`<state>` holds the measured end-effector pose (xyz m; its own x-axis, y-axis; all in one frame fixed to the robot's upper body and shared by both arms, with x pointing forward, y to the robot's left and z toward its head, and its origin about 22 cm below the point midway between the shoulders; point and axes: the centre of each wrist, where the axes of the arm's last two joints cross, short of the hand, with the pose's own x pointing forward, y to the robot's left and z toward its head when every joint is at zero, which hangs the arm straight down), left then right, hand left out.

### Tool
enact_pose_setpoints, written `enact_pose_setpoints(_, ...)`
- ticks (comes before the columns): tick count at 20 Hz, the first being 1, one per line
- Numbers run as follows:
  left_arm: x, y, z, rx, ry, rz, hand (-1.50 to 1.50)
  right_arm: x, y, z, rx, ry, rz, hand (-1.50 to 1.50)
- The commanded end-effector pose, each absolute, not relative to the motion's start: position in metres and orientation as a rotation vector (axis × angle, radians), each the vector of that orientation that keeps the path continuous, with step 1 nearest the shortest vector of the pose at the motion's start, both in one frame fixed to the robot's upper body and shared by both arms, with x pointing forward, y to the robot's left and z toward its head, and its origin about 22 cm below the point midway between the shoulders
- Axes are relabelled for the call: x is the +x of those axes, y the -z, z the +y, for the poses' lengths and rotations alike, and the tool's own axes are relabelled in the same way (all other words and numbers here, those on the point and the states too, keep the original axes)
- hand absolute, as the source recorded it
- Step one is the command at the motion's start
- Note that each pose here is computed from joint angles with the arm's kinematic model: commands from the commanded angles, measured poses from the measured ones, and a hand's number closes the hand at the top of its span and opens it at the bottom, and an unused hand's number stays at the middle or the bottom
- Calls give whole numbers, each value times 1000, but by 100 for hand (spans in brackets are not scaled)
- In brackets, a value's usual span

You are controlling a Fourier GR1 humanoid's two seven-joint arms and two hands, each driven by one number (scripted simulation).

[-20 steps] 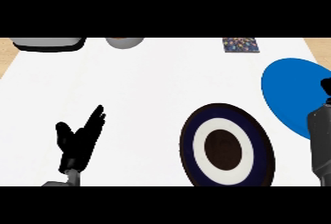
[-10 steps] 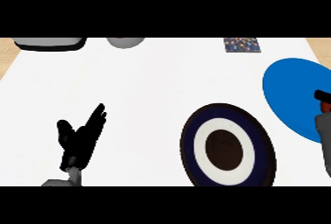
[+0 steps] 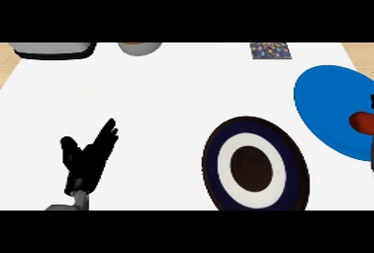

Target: Pick the bell pepper from the plate and place it in the plate

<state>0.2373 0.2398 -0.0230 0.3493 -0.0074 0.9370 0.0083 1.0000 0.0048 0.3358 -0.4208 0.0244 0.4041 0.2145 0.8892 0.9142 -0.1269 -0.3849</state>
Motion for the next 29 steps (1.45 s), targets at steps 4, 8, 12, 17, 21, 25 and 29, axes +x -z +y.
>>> enact_pose_setpoints(4,215,40,241,16,-14,-1177,0,295,-7,-403,-1438,937,-1196,-150)
enact_pose_setpoints(8,231,31,251,35,0,-1174,0,260,5,-383,-1324,880,-1263,-150)
enact_pose_setpoints(12,219,49,242,21,-11,-1189,0,224,11,-366,-1282,829,-1295,-150)
enact_pose_setpoints(17,226,30,230,11,-5,-1186,0,205,15,-330,-1276,755,-1249,-150)
enact_pose_setpoints(21,237,36,227,23,9,-1185,0,190,21,-303,-1261,732,-1220,-150)
enact_pose_setpoints(25,230,47,244,10,17,-1190,0,184,36,-291,-1296,699,-1176,-150)
enact_pose_setpoints(29,215,45,248,12,10,-1189,0,163,31,-281,-1305,709,-1153,-150)
